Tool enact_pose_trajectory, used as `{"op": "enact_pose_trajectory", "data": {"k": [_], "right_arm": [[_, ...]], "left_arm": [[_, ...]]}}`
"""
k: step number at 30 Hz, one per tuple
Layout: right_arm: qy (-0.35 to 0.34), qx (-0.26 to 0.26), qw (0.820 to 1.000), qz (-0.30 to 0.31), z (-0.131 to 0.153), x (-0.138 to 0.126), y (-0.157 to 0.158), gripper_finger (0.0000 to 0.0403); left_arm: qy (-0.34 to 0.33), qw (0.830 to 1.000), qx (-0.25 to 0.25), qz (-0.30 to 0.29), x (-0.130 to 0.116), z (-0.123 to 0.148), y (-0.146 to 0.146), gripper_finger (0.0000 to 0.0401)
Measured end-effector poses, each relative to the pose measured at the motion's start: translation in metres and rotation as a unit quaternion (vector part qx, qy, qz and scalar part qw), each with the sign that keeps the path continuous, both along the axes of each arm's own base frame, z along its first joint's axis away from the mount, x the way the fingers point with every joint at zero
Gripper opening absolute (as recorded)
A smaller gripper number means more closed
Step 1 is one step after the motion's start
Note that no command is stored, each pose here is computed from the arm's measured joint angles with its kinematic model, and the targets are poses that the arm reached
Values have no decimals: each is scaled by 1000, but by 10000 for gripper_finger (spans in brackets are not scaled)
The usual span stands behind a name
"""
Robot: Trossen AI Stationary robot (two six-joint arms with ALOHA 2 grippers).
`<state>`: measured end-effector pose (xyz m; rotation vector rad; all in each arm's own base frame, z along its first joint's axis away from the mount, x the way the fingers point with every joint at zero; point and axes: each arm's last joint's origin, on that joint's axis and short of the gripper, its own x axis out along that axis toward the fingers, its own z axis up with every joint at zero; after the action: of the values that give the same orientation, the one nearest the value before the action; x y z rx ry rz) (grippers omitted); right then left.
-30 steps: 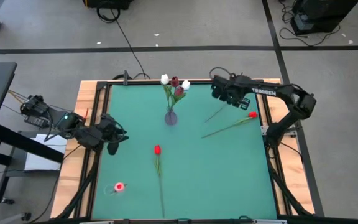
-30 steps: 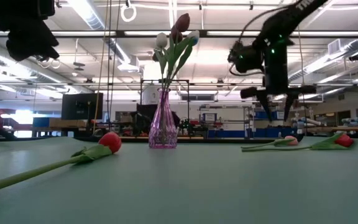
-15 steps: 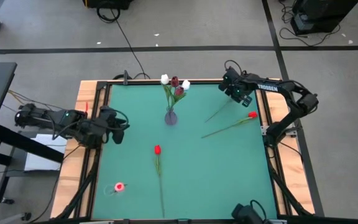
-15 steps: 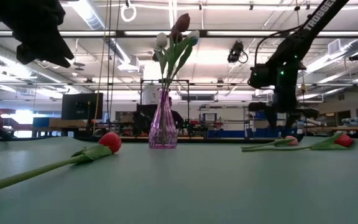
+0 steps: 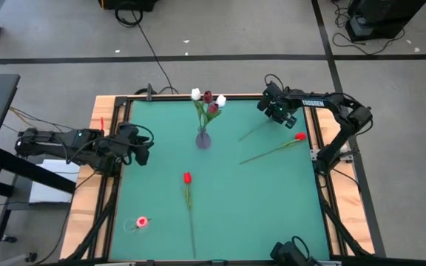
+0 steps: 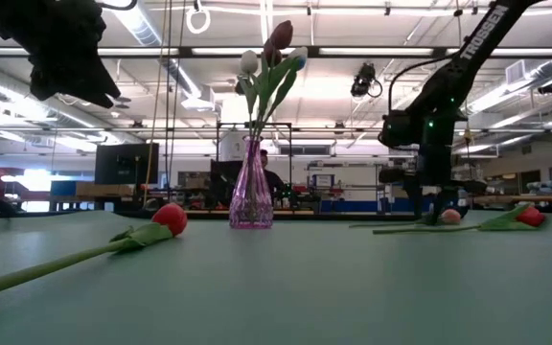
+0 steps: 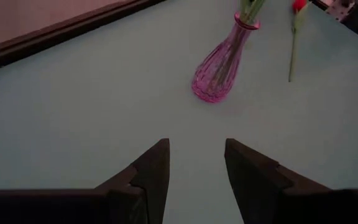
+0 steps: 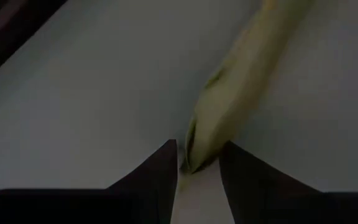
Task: Sort flowers into vase by color
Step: Put the pink tulip into the transparent vase
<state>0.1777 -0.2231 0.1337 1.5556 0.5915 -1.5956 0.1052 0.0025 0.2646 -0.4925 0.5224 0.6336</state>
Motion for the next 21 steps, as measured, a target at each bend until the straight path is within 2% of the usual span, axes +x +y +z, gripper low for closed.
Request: {"op": "enact_pose_trajectory", "data": {"k": [4, 11, 16, 21], "right_arm": [[24, -21, 999, 4, 1, 4, 4, 113], [28, -57, 997, 31, 12, 7, 8, 13], [15, -77, 996, 49, 25, 13, 17, 12], [-7, -137, 987, 80, 54, 24, 40, 6]], "left_arm": [[1, 1000, -20, -14, 0, 0, 0, 160], [1, 999, -28, -20, 1, -1, 0, 160], [0, 999, -36, -28, 1, 0, -1, 160], [2, 998, -51, -45, 1, -1, -2, 160]]}}
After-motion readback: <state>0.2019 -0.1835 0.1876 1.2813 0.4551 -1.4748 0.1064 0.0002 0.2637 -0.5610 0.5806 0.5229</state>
